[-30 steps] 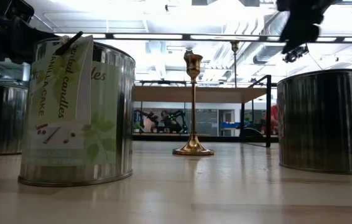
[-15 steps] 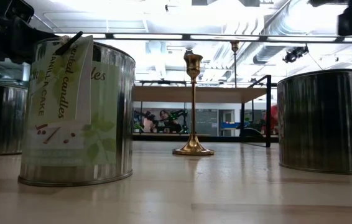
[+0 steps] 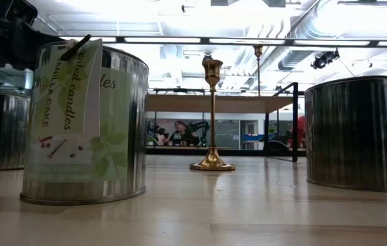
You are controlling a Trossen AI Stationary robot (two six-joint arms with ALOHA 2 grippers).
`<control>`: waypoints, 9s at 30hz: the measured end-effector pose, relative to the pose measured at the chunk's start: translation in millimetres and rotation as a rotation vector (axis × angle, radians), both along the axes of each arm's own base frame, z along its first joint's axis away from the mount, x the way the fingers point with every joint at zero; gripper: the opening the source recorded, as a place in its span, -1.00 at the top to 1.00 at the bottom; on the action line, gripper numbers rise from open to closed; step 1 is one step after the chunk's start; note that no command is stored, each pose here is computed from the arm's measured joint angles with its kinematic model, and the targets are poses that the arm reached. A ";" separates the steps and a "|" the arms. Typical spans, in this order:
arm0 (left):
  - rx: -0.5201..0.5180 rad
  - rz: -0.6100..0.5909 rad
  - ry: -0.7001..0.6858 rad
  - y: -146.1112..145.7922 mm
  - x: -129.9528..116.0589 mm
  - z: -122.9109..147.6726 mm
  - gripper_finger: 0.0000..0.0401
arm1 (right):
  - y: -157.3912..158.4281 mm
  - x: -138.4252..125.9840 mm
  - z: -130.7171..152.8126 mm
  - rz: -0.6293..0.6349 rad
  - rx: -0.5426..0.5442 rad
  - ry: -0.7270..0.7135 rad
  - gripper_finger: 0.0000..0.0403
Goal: Pick & Place candle stick holders
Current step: Put the gold candle holder on the shelf aligned with the other candle holder
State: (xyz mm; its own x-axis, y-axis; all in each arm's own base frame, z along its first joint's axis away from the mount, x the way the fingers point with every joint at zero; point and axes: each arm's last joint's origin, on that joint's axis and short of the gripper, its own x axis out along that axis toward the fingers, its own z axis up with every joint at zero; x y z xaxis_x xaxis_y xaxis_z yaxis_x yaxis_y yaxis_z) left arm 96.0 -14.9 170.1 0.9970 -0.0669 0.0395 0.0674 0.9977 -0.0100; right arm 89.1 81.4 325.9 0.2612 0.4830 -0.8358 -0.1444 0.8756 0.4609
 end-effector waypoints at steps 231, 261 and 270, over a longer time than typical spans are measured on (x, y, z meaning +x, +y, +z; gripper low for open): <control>0.000 0.002 0.000 0.1 0.0 0.0 1.00 | -199.7 138.8 20.5 -0.988 -0.709 -0.532 0.92; 0.000 -0.001 0.000 0.0 0.0 0.0 1.00 | -204.3 119.9 15.9 -1.060 -0.661 -0.551 0.92; 0.000 0.000 0.000 0.0 0.0 0.0 1.00 | -206.5 118.9 11.7 -1.022 -0.637 -0.547 0.92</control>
State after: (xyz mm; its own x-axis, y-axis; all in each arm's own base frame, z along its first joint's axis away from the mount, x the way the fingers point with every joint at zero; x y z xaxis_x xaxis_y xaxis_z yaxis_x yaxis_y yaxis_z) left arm 96.0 -14.9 170.1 0.9970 -0.0671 0.0397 0.0675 0.9977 -0.0100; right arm 208.0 -125.0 337.7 0.6443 -0.5673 -0.5129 0.6715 0.7406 0.0245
